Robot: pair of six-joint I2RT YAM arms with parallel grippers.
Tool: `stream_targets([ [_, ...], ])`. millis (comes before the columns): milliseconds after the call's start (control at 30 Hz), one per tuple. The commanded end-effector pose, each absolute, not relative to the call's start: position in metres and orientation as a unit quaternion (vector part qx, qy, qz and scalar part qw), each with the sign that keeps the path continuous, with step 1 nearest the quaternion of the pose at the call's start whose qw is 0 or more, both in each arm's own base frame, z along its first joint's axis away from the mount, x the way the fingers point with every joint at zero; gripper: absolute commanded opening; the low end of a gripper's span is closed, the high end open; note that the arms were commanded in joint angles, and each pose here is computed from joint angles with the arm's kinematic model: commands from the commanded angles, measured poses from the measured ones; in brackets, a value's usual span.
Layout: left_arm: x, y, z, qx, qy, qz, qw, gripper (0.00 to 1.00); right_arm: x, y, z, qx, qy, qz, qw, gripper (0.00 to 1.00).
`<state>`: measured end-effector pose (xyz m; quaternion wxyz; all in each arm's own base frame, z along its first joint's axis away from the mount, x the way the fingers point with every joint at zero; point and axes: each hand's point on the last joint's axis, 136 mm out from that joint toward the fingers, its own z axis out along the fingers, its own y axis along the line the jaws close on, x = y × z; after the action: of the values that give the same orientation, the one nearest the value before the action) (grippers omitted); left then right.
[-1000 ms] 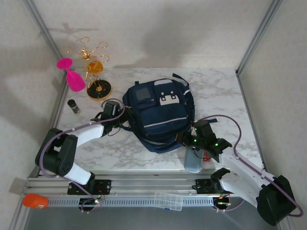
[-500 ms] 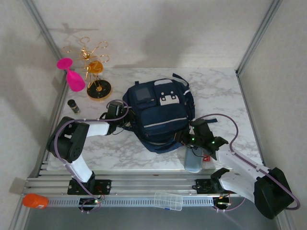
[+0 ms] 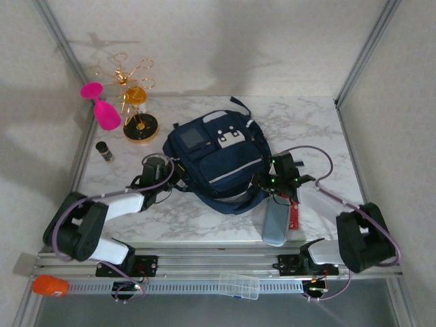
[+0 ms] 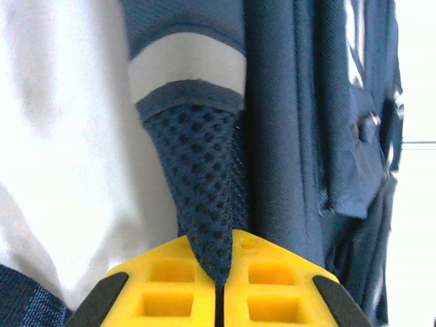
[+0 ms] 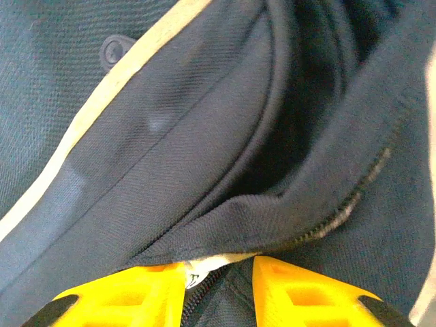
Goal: Pack the student bag
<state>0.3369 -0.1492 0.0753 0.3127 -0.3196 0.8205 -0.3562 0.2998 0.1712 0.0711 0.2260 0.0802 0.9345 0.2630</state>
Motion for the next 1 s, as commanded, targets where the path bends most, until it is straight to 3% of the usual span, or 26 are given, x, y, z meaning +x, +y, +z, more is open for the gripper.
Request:
stream_targets([
  [0,0.321,-0.150,0.086,-0.346,0.797,-0.378,0.321,0.00,0.350,0.180,0.098,0.040,0.915,0.269,0.299,0.32],
  [267,0.290,-0.137,0.096,-0.411,0.748,-0.395,0.341,0.00,0.400,0.201,0.095,0.011,0.922,0.259,0.287,0.35],
  [400,0.290,-0.140,0.106,-0.411,0.742,-0.400,0.347,0.00,0.400,0.187,0.107,0.011,0.928,0.220,0.302,0.45],
  [733,0.294,-0.166,0.110,-0.409,0.735,-0.438,0.318,0.00,0.339,0.147,0.129,0.029,0.947,0.100,0.305,0.61],
  [967,0.295,-0.196,0.116,-0.397,0.734,-0.467,0.293,0.00,0.272,0.204,0.138,-0.043,0.947,0.131,0.291,0.60],
])
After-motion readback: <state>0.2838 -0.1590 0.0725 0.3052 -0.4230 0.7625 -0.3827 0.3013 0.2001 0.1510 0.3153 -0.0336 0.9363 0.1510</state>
